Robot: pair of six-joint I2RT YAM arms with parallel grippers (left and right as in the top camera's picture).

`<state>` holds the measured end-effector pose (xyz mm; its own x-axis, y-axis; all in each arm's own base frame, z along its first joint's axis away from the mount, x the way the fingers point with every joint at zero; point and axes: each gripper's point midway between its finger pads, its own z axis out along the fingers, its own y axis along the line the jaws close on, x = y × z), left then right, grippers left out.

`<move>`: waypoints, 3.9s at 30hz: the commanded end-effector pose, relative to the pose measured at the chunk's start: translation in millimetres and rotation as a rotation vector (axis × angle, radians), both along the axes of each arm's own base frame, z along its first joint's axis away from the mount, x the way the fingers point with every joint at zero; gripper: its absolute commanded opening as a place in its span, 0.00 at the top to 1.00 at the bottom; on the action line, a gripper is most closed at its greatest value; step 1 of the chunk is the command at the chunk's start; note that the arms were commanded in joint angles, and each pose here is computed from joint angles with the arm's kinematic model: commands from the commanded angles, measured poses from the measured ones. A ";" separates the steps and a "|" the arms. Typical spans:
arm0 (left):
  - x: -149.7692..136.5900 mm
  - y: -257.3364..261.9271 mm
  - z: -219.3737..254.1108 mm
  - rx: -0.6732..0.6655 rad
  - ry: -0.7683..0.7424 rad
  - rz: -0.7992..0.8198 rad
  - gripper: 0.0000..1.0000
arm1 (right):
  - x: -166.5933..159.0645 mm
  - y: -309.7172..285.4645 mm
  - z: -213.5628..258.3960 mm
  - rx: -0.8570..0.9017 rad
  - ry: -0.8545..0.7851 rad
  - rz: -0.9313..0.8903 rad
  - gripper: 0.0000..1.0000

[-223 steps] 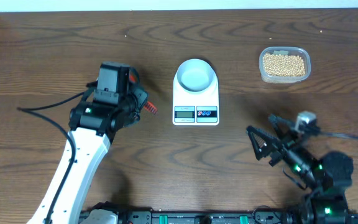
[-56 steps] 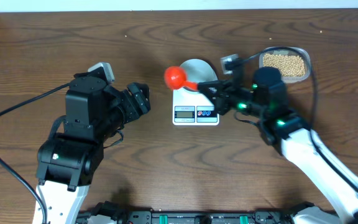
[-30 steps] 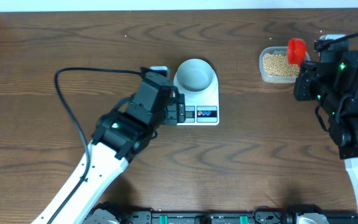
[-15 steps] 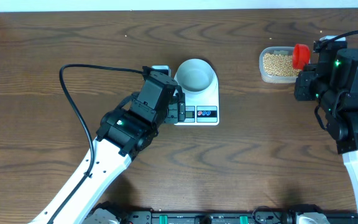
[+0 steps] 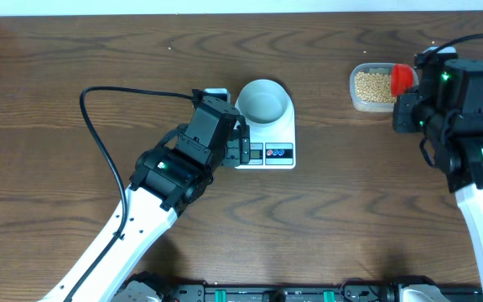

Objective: Scoop item into bowl and weigh 50g on scale

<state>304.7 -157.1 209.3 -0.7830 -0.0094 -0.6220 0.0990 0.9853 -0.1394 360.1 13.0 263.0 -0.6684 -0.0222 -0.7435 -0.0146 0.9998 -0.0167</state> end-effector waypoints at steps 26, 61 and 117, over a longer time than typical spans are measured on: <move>3.5 0.1 8.4 0.010 -0.026 -0.005 0.14 | 96.5 -11.4 -25.8 -0.366 0.177 -0.083 0.99; 3.4 0.1 8.3 0.010 -0.026 -0.005 0.14 | 106.6 -11.2 -132.6 -0.411 0.432 -0.066 0.99; 3.4 0.1 8.3 0.010 -0.026 -0.005 0.14 | 100.5 -9.9 -153.9 0.026 0.491 0.058 0.99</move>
